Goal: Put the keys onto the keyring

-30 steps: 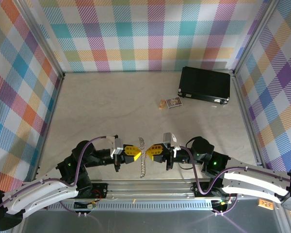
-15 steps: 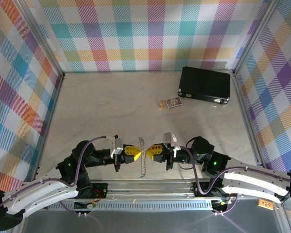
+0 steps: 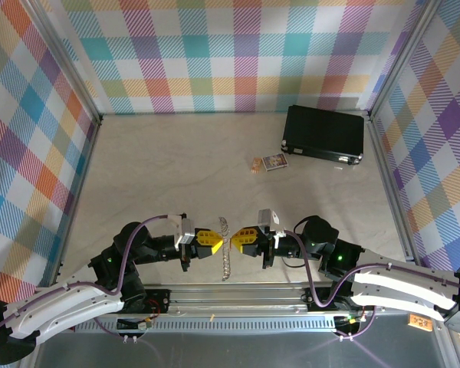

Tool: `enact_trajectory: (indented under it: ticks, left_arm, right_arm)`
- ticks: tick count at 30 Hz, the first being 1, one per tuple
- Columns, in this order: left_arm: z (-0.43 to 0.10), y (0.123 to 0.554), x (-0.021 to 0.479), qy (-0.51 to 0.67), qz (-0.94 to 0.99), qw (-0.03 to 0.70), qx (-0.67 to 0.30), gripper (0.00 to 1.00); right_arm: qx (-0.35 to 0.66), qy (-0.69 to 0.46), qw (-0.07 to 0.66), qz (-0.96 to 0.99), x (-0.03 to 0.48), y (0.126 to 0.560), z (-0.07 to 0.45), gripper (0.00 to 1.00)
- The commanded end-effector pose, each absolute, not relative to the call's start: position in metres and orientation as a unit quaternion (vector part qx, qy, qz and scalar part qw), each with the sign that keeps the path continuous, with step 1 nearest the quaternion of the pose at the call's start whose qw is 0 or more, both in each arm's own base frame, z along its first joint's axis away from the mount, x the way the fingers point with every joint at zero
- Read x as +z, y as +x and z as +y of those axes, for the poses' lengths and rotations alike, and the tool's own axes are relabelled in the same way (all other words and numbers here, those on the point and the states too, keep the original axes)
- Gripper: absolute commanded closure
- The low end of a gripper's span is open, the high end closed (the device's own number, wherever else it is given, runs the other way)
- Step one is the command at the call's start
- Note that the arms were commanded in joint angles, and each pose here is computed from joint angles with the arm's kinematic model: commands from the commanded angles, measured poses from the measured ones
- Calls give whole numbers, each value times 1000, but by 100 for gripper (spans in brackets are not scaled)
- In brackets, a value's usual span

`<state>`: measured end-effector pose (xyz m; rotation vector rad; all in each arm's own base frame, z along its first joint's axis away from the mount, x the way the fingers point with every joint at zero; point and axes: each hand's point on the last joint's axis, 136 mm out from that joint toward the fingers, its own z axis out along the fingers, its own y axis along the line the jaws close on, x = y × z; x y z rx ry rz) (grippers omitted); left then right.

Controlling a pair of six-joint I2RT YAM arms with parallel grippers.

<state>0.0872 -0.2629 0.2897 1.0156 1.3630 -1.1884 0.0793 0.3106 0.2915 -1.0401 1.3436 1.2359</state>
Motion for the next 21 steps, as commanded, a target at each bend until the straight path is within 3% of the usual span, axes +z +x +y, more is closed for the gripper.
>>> enact_trajectory:
  ticks: [1, 21]
  left_arm:
    - [-261, 81, 303, 425, 537, 527, -503, 100]
    - [-261, 82, 304, 425, 537, 528, -503, 100]
  right_arm:
    - [521, -424, 512, 536, 303, 77, 310, 100]
    - [521, -428, 507, 537, 300, 76, 313, 100]
